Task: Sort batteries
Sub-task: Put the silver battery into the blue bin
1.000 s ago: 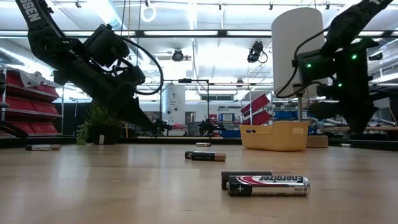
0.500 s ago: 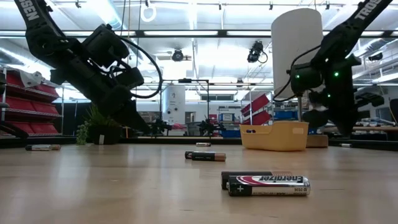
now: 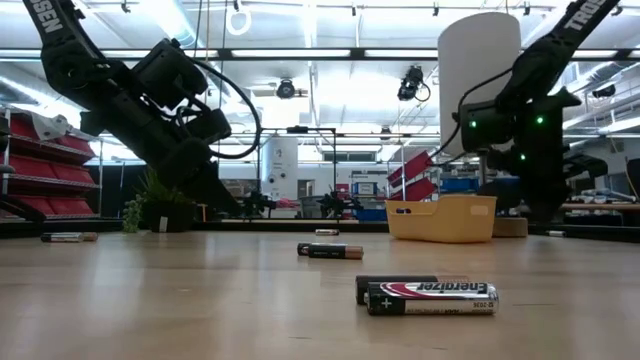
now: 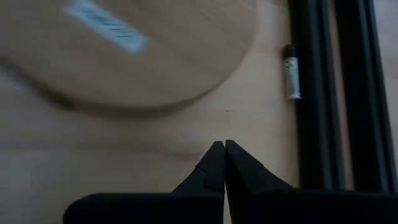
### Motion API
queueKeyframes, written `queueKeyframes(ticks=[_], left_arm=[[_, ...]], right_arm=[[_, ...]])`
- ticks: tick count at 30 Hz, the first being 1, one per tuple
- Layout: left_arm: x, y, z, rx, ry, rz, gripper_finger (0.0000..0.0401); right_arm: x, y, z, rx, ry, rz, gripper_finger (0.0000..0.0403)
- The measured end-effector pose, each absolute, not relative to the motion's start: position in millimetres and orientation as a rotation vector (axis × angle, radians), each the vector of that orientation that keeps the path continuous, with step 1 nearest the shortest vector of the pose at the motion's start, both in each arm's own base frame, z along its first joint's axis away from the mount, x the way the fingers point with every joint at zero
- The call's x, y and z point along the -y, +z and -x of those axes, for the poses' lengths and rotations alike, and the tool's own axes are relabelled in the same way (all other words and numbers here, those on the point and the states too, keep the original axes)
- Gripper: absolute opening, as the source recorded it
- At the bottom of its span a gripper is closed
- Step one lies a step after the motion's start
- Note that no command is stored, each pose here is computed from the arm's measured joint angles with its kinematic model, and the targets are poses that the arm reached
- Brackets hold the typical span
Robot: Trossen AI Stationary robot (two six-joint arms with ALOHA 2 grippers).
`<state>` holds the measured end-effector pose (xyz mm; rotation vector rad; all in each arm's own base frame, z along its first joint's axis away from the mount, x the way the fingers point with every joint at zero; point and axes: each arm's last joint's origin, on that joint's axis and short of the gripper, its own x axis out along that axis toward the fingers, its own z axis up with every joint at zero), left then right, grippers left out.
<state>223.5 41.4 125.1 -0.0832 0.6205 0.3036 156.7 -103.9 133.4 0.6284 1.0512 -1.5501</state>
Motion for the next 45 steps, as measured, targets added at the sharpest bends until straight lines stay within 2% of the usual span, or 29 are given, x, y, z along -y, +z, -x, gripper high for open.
queueKeyframes(ticks=[8, 18, 23, 33, 39, 45], left_arm=[[-41, 124, -223, -0.630, 0.309, 0.098, 0.0016], [-40, 123, -223, -0.635, 0.321, 0.120, 0.0016], [-37, 124, -223, -0.630, 0.322, 0.111, 0.0016], [-37, 127, -225, -0.593, 0.335, 0.095, 0.0016], [-37, 129, -227, -0.572, 0.328, 0.072, 0.0016], [-38, 133, -229, -0.523, 0.322, 0.049, 0.0016]], right_arm=[[68, 154, -167, -0.826, -1.507, -0.503, 0.0000], [32, 177, -126, -0.549, -1.773, -0.456, 0.0000], [27, 171, -108, -0.458, -1.870, -0.449, 0.0000], [41, 147, -96, -0.712, -1.915, -0.419, 0.0000], [52, 133, -99, -0.903, -1.800, -0.378, 0.0000], [70, 128, -110, -1.012, -1.655, -0.358, 0.0000]])
